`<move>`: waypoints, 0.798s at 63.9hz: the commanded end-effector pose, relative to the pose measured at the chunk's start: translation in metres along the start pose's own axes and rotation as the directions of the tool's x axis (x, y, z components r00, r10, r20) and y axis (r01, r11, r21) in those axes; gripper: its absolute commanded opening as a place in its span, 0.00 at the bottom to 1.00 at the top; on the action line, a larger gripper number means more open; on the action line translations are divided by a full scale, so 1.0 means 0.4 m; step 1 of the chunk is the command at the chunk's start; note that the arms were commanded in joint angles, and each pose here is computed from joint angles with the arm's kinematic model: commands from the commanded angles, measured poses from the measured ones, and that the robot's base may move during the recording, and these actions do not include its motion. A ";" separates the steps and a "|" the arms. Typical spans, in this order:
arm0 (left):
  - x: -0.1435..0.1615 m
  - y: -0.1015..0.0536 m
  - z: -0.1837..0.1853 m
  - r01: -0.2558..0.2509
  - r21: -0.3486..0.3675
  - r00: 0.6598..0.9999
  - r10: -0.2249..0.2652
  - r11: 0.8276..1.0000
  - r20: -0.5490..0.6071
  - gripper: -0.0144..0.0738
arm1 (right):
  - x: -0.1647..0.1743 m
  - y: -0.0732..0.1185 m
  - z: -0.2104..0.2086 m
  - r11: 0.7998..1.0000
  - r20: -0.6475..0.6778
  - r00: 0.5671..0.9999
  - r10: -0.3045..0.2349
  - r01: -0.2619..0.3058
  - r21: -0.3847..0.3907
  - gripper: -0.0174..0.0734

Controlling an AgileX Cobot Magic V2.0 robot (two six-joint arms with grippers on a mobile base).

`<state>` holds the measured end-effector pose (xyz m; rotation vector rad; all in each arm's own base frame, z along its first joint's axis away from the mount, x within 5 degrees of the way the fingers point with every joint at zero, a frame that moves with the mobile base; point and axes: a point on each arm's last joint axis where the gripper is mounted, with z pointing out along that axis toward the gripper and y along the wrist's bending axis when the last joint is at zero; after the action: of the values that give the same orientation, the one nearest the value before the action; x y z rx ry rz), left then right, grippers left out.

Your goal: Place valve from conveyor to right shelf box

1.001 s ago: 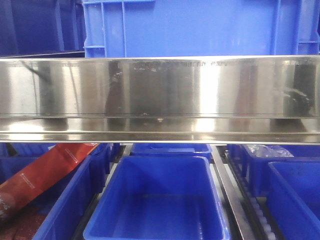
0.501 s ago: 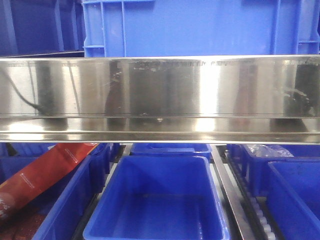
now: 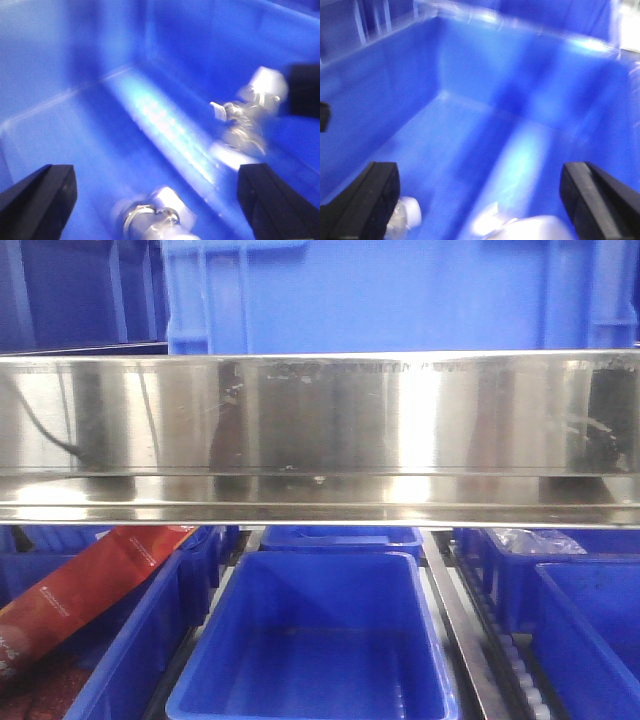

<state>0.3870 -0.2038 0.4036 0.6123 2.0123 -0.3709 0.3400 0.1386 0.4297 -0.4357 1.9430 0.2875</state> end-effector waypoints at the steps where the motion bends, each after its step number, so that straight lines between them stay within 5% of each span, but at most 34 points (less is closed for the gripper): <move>1: -0.046 -0.009 -0.076 -0.014 -0.011 0.996 0.015 1.000 0.083 0.76 | -0.032 0.004 -0.064 1.000 0.053 0.999 -0.014 0.014 0.004 0.65; 11: -0.075 -0.016 -0.184 -0.044 -0.030 0.993 0.047 0.999 0.107 0.55 | -0.062 0.011 -0.172 1.000 0.100 0.995 -0.021 0.021 0.001 0.29; 19: -0.077 -0.007 -0.272 -0.043 -0.038 0.996 0.046 0.998 0.071 0.22 | -0.077 0.017 -0.262 1.000 0.152 0.988 -0.026 0.026 0.002 0.00; 24: -0.072 0.005 -0.327 -0.024 -0.050 0.999 0.026 0.998 0.040 0.04 | -0.073 0.021 -0.319 1.000 0.186 0.982 -0.028 0.027 0.004 0.02; 31: -0.056 0.027 -0.402 0.030 -0.084 0.999 -0.027 0.996 0.032 0.04 | -0.046 0.025 -0.382 1.000 0.234 0.972 -0.028 0.027 0.010 0.02; 51: 0.089 -0.005 -0.603 0.061 -0.157 0.962 -0.016 0.986 0.274 0.04 | 0.179 0.029 -0.486 0.999 0.377 0.926 -0.033 0.016 0.049 0.02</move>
<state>0.2218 -0.0875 0.4932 0.4464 1.8683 -0.2824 0.1622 0.0677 0.4524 -0.3646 1.6483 0.3016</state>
